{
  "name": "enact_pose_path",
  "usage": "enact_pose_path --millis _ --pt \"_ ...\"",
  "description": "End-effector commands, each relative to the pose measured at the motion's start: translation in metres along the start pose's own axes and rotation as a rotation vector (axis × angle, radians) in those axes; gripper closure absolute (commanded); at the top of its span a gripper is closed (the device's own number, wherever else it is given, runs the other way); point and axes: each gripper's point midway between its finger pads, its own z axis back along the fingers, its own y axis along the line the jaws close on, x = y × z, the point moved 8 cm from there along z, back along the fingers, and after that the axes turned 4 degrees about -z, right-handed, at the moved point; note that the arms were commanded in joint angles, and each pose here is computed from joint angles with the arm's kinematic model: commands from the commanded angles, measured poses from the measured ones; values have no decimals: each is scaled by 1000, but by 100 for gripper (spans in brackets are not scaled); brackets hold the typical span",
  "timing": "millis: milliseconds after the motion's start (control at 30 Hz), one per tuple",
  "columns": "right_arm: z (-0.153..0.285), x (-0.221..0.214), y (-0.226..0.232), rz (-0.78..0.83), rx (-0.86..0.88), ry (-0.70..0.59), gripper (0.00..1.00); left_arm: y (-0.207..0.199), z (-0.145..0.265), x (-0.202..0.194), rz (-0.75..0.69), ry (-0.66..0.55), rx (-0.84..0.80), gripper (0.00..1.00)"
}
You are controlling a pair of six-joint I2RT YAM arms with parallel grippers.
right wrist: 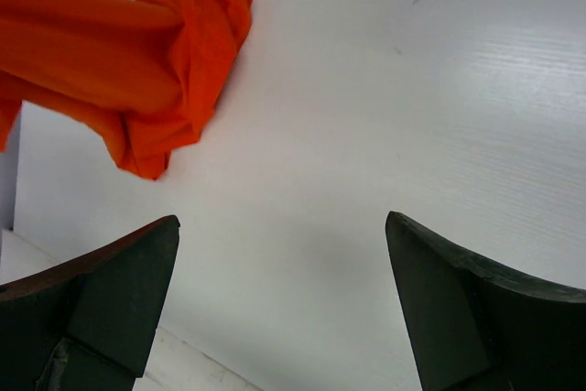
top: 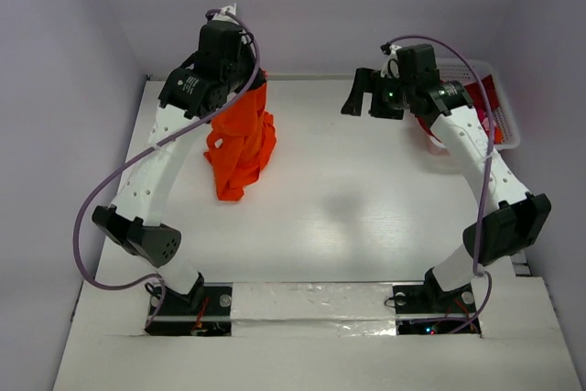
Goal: Fold and stack the t-shirts
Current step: Flatten out the tshirt
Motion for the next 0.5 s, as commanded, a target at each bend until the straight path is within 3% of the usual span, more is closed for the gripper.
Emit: enact_pose_path --millis 0,100,333,467 --pt "12 -3 16 58 95 -38 0 -37 25 44 20 -170 -287 100" --pt "14 -4 15 58 87 -43 0 -53 28 59 16 -198 -386 100" --pt "2 -9 11 40 81 -8 0 -94 73 76 13 -202 -863 100" --pt "1 -6 10 38 61 -26 0 -90 97 83 11 -237 -896 100"
